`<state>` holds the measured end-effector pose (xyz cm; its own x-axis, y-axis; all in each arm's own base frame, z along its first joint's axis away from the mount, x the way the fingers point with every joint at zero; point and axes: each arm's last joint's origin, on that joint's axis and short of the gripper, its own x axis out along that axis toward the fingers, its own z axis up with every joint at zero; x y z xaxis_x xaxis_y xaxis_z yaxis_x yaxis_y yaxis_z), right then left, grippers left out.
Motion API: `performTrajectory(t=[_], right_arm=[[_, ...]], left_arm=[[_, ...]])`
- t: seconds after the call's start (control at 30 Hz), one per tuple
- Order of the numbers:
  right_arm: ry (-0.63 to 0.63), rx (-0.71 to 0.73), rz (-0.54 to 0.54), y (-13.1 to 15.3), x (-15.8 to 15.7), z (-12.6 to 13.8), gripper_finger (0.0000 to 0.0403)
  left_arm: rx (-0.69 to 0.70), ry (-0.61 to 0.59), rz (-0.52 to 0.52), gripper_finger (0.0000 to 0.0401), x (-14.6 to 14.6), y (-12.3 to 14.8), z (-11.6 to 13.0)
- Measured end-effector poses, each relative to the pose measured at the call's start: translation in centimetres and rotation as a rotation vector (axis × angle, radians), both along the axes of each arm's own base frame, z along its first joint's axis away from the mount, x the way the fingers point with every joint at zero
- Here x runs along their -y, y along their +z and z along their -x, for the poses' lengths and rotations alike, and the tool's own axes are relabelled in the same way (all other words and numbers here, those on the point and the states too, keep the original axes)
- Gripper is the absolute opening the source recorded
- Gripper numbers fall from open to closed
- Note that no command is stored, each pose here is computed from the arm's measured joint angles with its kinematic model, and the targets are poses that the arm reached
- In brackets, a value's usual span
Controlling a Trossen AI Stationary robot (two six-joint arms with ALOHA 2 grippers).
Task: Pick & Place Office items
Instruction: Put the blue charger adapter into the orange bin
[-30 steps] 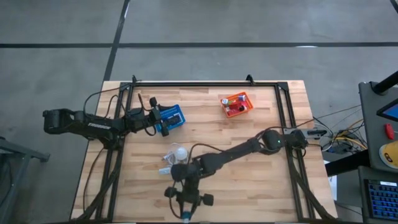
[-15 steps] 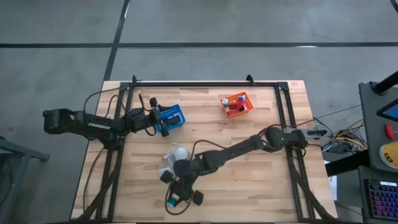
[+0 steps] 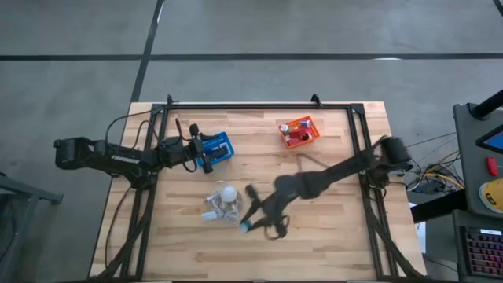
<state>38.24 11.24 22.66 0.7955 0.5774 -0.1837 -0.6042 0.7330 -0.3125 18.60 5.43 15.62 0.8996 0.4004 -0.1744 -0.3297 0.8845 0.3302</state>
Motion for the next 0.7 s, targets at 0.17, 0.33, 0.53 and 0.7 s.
performTrajectory(t=[0.17,0.33,0.53,0.7], right_arm=[[-0.149,0.085,-0.017,0.7,3.0,5.3,0.0115],[-0.337,0.137,-0.030,-0.1,6.4,10.0,0.0115],[-0.574,0.153,-0.058,-1.8,10.2,14.1,0.0115],[-0.803,0.160,-0.046,-3.4,12.9,16.4,0.0115]], left_arm=[[-0.002,-0.003,0.013,0.0216,0.0,-0.2,0.1],[-0.003,-0.003,0.021,0.0216,0.1,-0.3,0.2],[0.003,-0.006,0.024,0.0216,0.1,-0.3,0.2],[0.010,-0.006,0.022,0.0216,0.1,-0.2,0.2]])
